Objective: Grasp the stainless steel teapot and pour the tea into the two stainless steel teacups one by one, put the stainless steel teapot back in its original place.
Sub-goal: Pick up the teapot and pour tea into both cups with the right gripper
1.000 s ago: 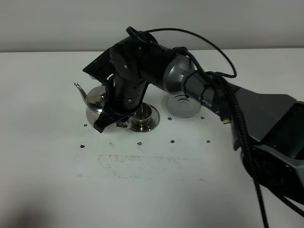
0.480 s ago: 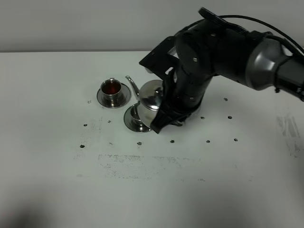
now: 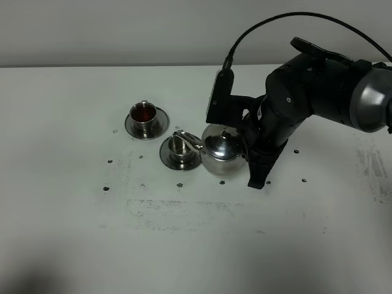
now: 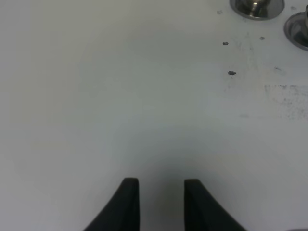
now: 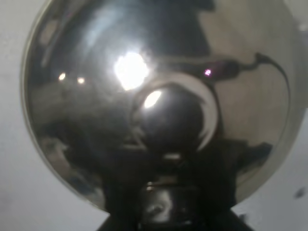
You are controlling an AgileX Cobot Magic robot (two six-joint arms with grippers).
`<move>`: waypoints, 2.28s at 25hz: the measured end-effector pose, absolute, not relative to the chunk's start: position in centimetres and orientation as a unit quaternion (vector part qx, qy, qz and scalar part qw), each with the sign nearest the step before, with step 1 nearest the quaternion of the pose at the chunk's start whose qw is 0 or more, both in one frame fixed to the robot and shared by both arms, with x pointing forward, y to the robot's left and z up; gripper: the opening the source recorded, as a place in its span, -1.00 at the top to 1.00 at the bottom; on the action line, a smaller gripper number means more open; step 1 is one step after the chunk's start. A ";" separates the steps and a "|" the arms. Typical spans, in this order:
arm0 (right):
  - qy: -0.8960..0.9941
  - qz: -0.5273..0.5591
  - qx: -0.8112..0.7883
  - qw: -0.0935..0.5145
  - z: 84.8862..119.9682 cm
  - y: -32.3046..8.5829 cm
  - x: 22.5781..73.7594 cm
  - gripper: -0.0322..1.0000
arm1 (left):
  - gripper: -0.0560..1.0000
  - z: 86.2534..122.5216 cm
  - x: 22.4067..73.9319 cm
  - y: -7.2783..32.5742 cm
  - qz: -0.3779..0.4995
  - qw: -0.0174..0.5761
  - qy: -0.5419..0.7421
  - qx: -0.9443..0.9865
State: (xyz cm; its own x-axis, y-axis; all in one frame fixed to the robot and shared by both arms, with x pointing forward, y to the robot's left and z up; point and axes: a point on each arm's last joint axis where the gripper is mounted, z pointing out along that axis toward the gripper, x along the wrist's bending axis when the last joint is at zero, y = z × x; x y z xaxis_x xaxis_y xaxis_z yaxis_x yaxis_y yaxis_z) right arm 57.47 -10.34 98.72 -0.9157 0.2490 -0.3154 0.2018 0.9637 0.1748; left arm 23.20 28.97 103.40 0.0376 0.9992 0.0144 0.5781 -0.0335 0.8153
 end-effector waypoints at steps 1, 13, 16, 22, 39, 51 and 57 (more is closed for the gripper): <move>0.977 0.062 0.098 0.178 98.5 -10.4 57.8 0.59 | 0.35 103.4 23.2 29.0 0.323 0.326 0.614 0.642; 0.969 -0.014 0.007 0.247 97.5 -9.9 62.7 0.59 | 0.35 103.4 23.2 29.0 0.323 0.326 0.614 0.642; 0.968 -0.033 -0.024 0.248 97.3 -9.9 63.0 0.59 | 0.35 103.4 23.2 29.0 0.323 0.326 0.614 0.642; 0.963 -0.073 -0.076 0.249 96.5 -10.2 63.4 0.59 | 0.35 103.4 23.2 29.0 0.324 0.325 0.613 0.644; 0.935 -0.110 -0.155 0.300 97.1 -10.0 64.3 0.59 | 0.35 103.4 23.2 29.0 0.323 0.325 0.613 0.643; 0.923 -0.120 -0.190 0.313 96.9 -9.2 64.6 0.59 | 0.35 103.4 23.2 29.0 0.323 0.325 0.613 0.643; 0.920 -0.113 -0.198 0.319 96.5 -8.9 64.8 0.59 | 0.35 103.4 23.2 29.0 0.323 0.325 0.613 0.643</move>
State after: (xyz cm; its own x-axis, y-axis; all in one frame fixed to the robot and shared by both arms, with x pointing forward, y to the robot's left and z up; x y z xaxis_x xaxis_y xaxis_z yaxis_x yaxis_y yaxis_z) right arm 64.75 -8.87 96.53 -0.7189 -0.4358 -0.5416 -0.2916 0.8963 -0.3342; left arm 23.20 28.97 103.40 0.0397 0.9991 0.0174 0.5780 -0.0372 0.8152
